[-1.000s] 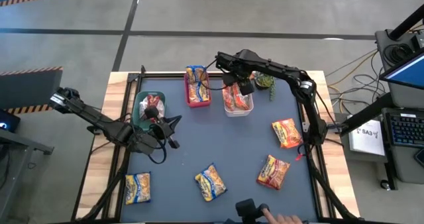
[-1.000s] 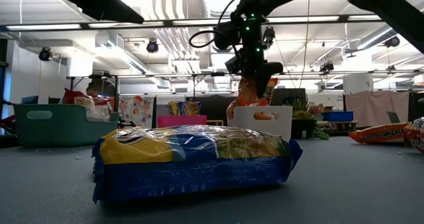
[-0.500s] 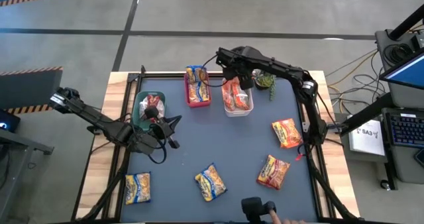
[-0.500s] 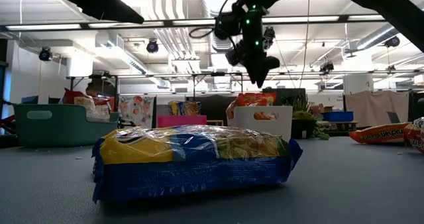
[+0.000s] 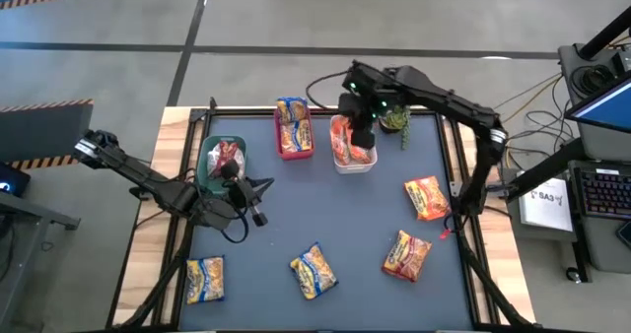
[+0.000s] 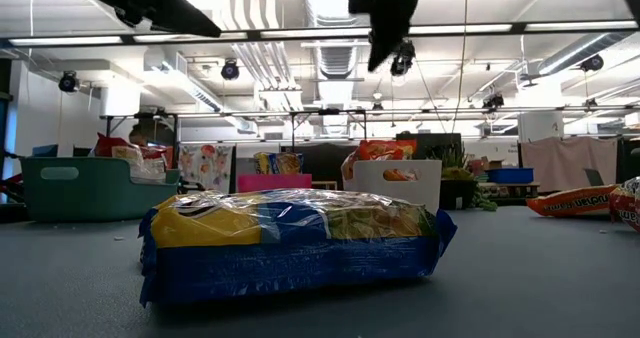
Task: Sort Maruchan noodles
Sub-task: Put the orange noodle pack into the white bin
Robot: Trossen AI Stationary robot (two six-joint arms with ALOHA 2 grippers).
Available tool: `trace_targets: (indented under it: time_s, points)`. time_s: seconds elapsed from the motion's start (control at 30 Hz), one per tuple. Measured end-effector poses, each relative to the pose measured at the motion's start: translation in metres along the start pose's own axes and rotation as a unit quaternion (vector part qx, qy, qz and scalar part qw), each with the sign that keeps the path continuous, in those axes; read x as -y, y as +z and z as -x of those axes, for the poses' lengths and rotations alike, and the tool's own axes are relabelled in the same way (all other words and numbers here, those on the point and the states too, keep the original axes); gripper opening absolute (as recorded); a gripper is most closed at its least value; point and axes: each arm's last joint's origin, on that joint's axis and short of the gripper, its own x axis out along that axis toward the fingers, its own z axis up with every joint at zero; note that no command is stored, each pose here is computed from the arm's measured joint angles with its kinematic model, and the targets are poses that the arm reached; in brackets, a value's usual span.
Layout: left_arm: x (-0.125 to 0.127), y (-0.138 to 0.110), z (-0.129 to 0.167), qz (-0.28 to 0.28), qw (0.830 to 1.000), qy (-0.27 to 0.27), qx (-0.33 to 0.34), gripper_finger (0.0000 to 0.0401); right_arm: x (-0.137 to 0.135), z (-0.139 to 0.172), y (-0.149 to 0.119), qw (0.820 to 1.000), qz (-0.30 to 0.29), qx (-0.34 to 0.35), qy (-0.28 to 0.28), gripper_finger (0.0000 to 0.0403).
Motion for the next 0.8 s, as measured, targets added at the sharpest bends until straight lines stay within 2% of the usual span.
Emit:
trace_targets:
  time_s: [0.17, 0.37, 0.67, 0.8]
  points:
    - [0.001, 0.000, 0.000, 0.035, 0.999, -0.022, -0.003, 0.0000, -0.039, 0.005, -0.010, 0.998, 0.003, 0.060, 0.030, 0.0047]
    - [0.001, 0.000, 0.000, 0.054, 0.998, -0.022, -0.004, 0.0000, -0.084, -0.009, -0.039, 0.993, -0.034, 0.093, 0.061, 0.0020]
    - [0.002, 0.000, 0.000, 0.057, 0.998, -0.022, -0.003, 0.0000, -0.123, -0.044, -0.093, 0.982, -0.159, 0.000, 0.098, 0.0009]
    - [0.002, 0.000, 0.000, 0.058, 0.998, -0.022, -0.002, 0.0000, -0.131, -0.061, -0.116, 0.965, -0.237, -0.057, 0.095, 0.0009]
